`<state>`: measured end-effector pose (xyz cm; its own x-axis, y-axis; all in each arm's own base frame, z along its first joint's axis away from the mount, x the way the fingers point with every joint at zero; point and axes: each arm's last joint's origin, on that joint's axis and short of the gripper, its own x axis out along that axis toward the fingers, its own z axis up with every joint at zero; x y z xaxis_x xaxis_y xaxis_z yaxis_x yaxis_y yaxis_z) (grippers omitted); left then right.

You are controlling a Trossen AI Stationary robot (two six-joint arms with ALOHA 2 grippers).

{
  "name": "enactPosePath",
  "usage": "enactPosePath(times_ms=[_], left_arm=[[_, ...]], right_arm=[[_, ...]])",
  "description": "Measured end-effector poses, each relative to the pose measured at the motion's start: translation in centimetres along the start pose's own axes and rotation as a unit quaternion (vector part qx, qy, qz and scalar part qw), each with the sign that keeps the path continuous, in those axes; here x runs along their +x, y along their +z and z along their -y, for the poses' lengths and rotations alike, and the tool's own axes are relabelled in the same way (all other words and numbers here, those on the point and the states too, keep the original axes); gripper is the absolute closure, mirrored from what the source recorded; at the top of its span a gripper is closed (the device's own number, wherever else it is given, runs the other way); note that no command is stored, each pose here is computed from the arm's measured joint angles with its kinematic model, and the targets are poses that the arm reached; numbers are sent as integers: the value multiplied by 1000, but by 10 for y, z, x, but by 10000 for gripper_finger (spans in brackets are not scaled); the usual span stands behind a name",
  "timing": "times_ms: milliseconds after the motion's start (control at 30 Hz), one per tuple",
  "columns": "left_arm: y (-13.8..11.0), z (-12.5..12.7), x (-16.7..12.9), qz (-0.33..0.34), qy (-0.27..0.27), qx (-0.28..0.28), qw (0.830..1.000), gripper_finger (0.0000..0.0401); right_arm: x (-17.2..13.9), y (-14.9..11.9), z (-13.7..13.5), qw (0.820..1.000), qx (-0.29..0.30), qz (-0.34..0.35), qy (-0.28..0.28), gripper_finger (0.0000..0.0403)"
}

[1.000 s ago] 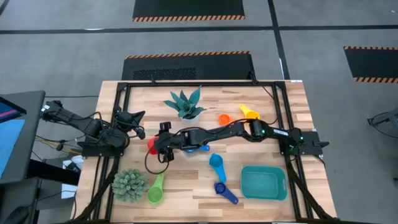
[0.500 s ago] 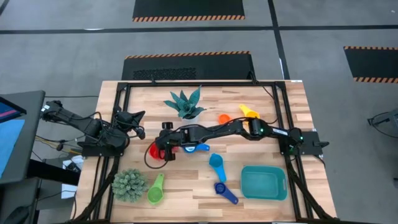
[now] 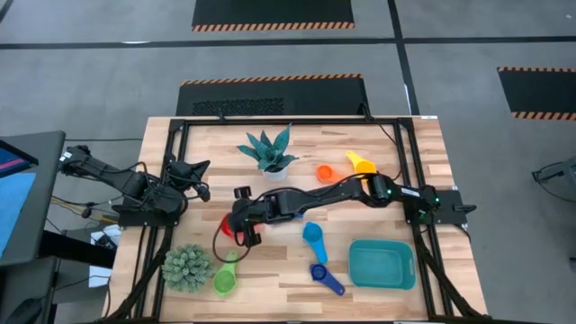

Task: Nest measuring cups in basket
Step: Move the orange measuring cup to the center right of the table

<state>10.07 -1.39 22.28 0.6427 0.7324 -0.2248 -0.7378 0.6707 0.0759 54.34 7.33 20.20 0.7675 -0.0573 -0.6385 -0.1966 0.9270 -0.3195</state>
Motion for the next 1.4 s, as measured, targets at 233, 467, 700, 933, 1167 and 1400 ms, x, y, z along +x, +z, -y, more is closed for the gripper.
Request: enactPosePath(times_ms=[233, 467, 700, 933, 1167, 1400], left_arm=[[0, 0, 0, -1, -1, 0, 1000, 401], [0, 0, 0, -2, -4, 0, 1000, 401], [0, 0, 0, -2, -4, 0, 1000, 401], [0, 0, 0, -2, -4, -1, 1000, 401], [0, 0, 0, -2, -4, -4, 1000, 401], [0, 0, 0, -3, -4, -2, 1000, 401]], right_arm=[[13, -10, -3, 999, -26, -4, 45, 337], [4, -4, -2, 997, -64, 7, 45, 265], [3, -10, -11, 994, -74, -28, 76, 166], [1, -10, -23, 991, -87, -41, 90, 138], [18, -21, -30, 990, -87, -41, 101, 138], [28, -24, -36, 991, -86, -30, 96, 147]])
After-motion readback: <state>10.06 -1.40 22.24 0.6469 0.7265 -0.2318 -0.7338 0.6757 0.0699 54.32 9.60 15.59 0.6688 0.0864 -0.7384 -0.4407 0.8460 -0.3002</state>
